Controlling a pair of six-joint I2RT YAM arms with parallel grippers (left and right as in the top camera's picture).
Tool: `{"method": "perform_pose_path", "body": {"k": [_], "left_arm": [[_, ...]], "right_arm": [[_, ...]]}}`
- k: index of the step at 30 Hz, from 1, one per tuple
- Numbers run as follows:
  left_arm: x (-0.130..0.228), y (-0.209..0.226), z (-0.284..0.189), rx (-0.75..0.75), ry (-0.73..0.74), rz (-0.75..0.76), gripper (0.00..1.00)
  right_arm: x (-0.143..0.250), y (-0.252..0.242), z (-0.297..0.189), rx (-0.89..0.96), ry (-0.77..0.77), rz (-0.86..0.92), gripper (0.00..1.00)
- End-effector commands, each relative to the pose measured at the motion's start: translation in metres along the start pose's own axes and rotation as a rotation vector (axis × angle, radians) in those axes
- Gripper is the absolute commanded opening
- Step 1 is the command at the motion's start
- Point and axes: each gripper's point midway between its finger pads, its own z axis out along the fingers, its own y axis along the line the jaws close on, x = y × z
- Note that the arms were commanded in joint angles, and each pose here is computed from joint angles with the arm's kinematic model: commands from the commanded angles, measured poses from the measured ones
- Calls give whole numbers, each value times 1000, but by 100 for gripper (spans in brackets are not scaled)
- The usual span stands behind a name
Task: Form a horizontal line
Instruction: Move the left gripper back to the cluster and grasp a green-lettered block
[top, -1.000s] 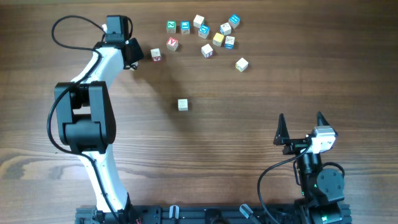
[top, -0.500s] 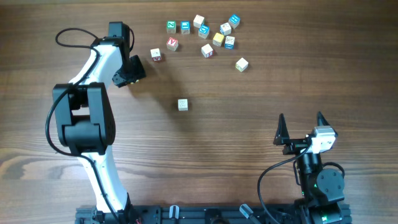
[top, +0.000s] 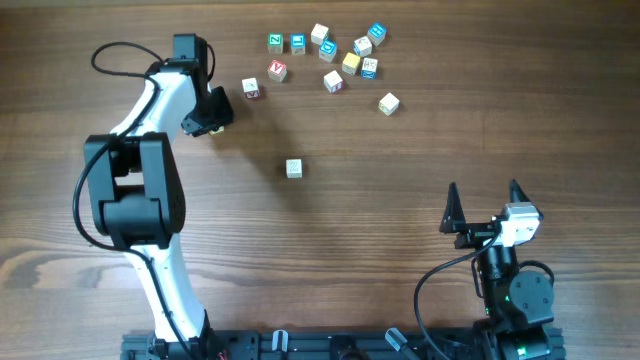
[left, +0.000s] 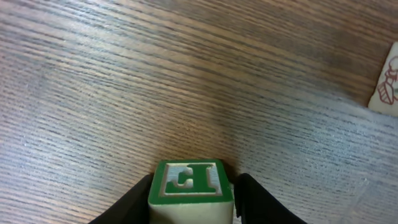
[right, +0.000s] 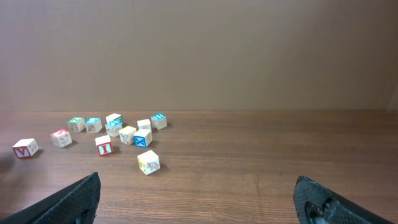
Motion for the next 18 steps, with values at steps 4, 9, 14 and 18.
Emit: {"method": "perform_pose_path", "body": {"k": [4,9,14,18], "left_arm": [[15,-3,12,-1,47,93,37],[17,-22,-17,18,15,176,31],[35,-50,-100,177,3,177,29],[59,-43,-134,188,52,146,31]], "right_arm": [[-1,-3,0,14,-7,-7,100],[-1,-3,0,14,-7,-8,100],[-1,-3,0,14,-7,-7,100],[-1,-3,0,14,-7,-8,99]]}}
